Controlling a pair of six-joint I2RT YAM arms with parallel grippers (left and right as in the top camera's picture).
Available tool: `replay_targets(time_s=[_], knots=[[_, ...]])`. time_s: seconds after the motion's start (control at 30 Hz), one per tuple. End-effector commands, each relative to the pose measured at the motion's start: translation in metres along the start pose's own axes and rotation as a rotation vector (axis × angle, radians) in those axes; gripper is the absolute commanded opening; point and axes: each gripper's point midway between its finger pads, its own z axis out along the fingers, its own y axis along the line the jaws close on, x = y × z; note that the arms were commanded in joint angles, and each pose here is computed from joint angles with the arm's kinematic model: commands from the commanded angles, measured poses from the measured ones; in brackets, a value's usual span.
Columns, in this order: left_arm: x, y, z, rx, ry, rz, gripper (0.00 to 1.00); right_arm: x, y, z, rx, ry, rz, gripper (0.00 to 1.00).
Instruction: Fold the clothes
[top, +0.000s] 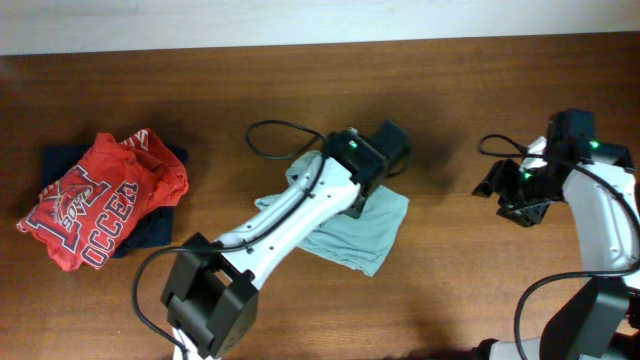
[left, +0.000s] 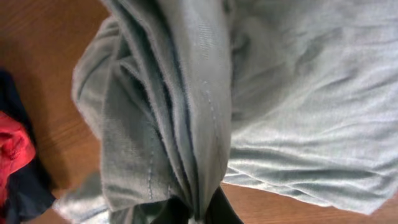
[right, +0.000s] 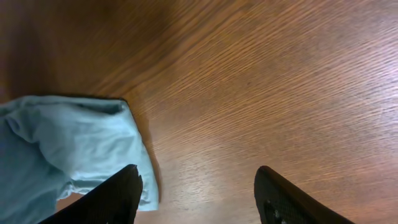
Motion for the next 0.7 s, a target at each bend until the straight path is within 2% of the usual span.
replay_targets(time_s=[0.0,0.33,0.67], knots=[[0.0,0.009,0.0,-0.16,-0.028,-0.041,0.0,-0.002,0.005,-0.005,-0.028,-0.009,0.01,0.63],[0.01,0.018,-0.014,-0.255,-0.021,-0.004,0.0,-0.008,0.007,-0.005,-0.037,-0.036,0.004,0.63],[0.0,-0.034,-0.029,-0.174,-0.138,0.05,0.0,-0.011,0.008,-0.005,-0.04,-0.046,0.001,0.63]])
